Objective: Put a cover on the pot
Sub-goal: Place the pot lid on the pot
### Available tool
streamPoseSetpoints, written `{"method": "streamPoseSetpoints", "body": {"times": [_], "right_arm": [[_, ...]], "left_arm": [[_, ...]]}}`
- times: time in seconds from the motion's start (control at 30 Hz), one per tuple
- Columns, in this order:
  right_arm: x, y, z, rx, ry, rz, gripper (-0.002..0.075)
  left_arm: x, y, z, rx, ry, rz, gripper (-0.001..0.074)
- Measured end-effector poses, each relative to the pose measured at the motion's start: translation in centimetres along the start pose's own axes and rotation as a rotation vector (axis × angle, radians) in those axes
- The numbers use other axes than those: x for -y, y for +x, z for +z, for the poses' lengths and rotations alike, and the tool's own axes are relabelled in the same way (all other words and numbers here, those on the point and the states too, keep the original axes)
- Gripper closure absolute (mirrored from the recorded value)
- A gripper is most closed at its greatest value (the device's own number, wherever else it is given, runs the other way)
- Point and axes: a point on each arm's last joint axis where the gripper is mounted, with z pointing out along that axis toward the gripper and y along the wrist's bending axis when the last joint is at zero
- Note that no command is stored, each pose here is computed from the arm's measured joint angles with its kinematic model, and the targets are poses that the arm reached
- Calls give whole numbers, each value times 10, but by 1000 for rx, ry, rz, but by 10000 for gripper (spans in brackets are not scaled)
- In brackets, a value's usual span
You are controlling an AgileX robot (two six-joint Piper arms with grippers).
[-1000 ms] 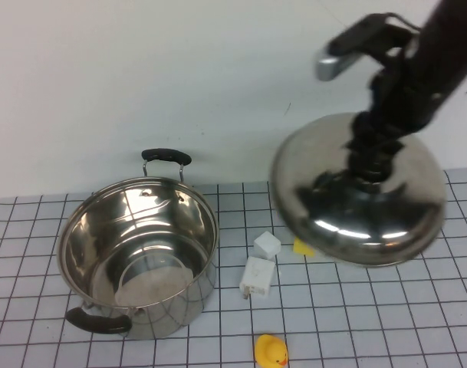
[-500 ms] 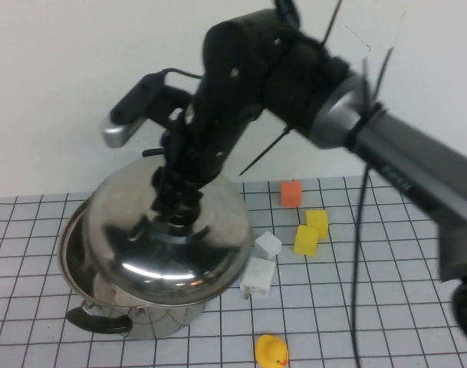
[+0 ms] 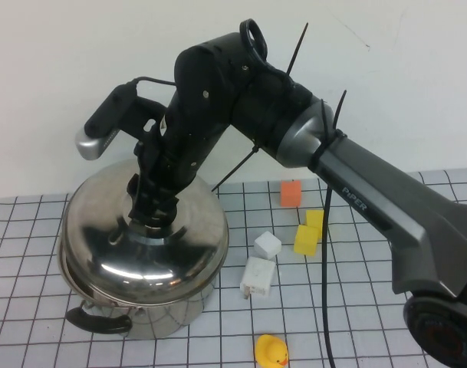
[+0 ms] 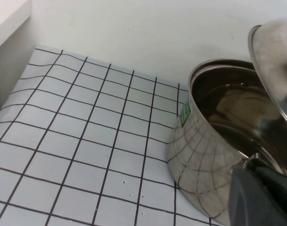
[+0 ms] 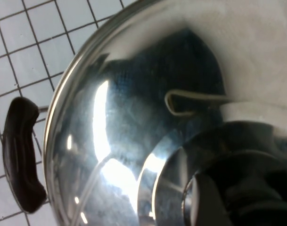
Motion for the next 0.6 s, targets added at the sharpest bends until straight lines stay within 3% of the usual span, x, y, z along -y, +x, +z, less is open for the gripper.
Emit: {"method": "streamPoseSetpoints", "body": {"times": [0.6], "right_arm": [[3, -9, 21, 131, 9, -45, 379]], "left_arm": [[0, 0, 0, 0, 0, 0, 738]]}}
